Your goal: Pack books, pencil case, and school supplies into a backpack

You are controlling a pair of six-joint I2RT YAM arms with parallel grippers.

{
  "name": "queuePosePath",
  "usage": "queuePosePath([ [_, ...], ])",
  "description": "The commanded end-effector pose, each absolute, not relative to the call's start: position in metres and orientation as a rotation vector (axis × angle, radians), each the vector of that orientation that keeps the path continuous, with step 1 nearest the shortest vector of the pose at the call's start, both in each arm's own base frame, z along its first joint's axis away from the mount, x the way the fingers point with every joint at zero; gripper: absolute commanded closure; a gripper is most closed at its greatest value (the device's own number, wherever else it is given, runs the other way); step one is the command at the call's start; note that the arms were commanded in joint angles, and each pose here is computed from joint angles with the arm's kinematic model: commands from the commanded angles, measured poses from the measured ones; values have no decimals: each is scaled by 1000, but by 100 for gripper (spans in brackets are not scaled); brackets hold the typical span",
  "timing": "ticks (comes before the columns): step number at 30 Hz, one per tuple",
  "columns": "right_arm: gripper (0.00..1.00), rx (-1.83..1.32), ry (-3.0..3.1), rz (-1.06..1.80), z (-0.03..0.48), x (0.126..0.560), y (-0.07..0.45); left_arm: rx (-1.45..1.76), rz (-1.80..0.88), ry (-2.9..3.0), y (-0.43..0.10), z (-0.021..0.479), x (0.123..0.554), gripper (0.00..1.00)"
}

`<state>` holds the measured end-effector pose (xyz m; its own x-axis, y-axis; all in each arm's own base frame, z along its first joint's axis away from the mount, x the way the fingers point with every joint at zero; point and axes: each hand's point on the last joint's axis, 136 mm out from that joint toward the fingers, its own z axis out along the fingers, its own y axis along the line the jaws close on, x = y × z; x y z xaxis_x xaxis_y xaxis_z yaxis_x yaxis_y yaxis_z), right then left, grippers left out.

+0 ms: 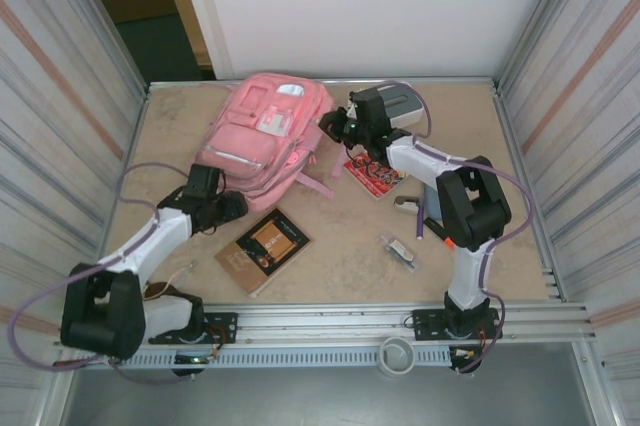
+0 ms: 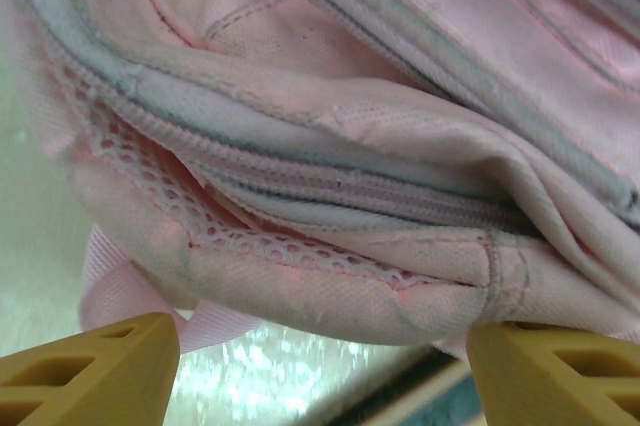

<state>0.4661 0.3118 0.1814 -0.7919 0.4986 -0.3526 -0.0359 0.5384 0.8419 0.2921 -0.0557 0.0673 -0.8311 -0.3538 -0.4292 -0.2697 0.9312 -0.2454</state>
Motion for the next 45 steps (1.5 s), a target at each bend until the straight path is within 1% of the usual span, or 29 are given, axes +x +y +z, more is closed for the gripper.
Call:
queuePosePath([
  [1, 100, 310, 2038, 1321, 248, 448, 322, -453, -271, 2439, -46, 100, 351, 24],
  [7, 100, 311, 2097, 1297, 227, 419, 347, -570, -244, 2361, -11, 115, 401, 24],
  [12, 100, 333, 2155, 1303, 198, 401, 374, -644, -198, 2281, 19, 139, 414, 23],
  [14, 100, 364, 2157, 1296, 189, 399, 379, -647, -207, 2260, 19, 146, 409, 22],
  [17, 100, 437, 2148, 1307, 179, 400, 382, -613, -269, 2232, 4, 154, 390, 21],
  [20, 100, 457, 2143, 1319, 175, 404, 383, -533, -325, 2250, -22, 153, 357, 21],
  [23, 100, 443, 2140, 1350, 179, 404, 390, -379, -384, 2274, -56, 149, 321, 23],
  [26, 100, 408, 2154, 1362, 184, 404, 395, -181, -463, 2271, -92, 145, 292, 27],
  [28, 100, 388, 2159, 1369, 188, 404, 397, -56, -523, 2230, -112, 142, 283, 31],
  [30, 100, 371, 2155, 1376, 192, 404, 400, 50, -611, 2196, -131, 136, 278, 37],
  [31, 100, 365, 2156, 1380, 193, 405, 400, 85, -636, 2176, -137, 135, 279, 39],
  [33, 100, 350, 2155, 1388, 197, 405, 402, 155, -659, 2135, -146, 133, 284, 47],
  [34, 100, 344, 2155, 1393, 198, 405, 403, 195, -651, 2114, -150, 132, 287, 51],
  [37, 100, 339, 2149, 1403, 203, 406, 403, 299, -593, 2066, -159, 127, 299, 57],
  [41, 100, 339, 2147, 1405, 205, 406, 402, 338, -477, 2012, -159, 123, 317, 64],
  [45, 100, 335, 2147, 1411, 204, 406, 402, 296, -371, 2010, -149, 117, 334, 68],
])
